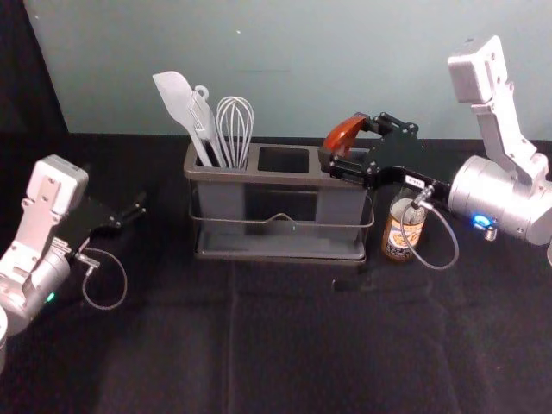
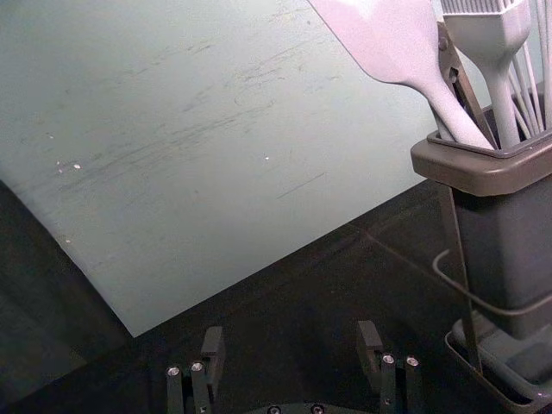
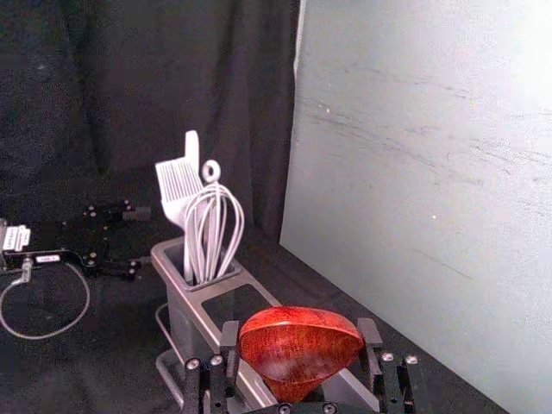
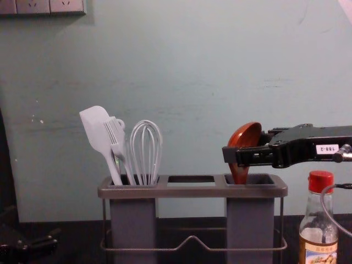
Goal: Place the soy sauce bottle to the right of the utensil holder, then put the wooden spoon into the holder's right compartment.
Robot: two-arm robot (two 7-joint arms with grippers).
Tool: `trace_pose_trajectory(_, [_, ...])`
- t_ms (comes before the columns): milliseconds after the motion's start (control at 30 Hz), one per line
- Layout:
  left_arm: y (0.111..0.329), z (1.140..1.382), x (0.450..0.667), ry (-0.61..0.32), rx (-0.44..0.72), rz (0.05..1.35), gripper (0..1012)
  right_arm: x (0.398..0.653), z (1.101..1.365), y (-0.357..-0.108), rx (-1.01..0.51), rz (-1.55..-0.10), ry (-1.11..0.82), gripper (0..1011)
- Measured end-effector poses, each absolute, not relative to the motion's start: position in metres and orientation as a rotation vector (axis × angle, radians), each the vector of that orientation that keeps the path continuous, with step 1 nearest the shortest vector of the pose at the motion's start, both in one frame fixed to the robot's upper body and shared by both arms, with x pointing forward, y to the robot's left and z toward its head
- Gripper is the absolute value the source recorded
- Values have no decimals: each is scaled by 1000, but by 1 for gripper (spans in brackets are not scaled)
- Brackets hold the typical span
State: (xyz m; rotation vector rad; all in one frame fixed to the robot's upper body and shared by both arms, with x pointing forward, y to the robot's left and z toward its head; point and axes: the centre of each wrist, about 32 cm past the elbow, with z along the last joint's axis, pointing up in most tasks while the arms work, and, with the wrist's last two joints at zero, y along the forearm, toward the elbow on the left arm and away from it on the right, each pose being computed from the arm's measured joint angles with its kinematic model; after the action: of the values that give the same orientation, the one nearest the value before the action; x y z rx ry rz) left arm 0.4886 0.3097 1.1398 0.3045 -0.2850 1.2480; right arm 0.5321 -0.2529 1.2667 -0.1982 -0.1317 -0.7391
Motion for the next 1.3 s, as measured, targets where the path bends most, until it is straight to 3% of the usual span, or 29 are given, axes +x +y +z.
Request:
trace_pose_trajectory(67, [310, 1140, 489, -285, 304, 1248, 1005, 532, 1267, -253, -198, -739, -131, 841])
trace_pose_trajectory(300, [310, 1140, 489, -285, 304, 1248, 1005, 532, 1266, -253, -201, -738, -128, 1003])
trace_pose_trajectory(667, [310, 1140, 489, -285, 304, 1248, 1005, 531, 1268, -253, -197, -740, -133, 1002])
trace_pose_trajectory(1300, [310, 1140, 489, -285, 304, 1248, 1005, 490, 1298, -267, -65, -862, -208, 1002])
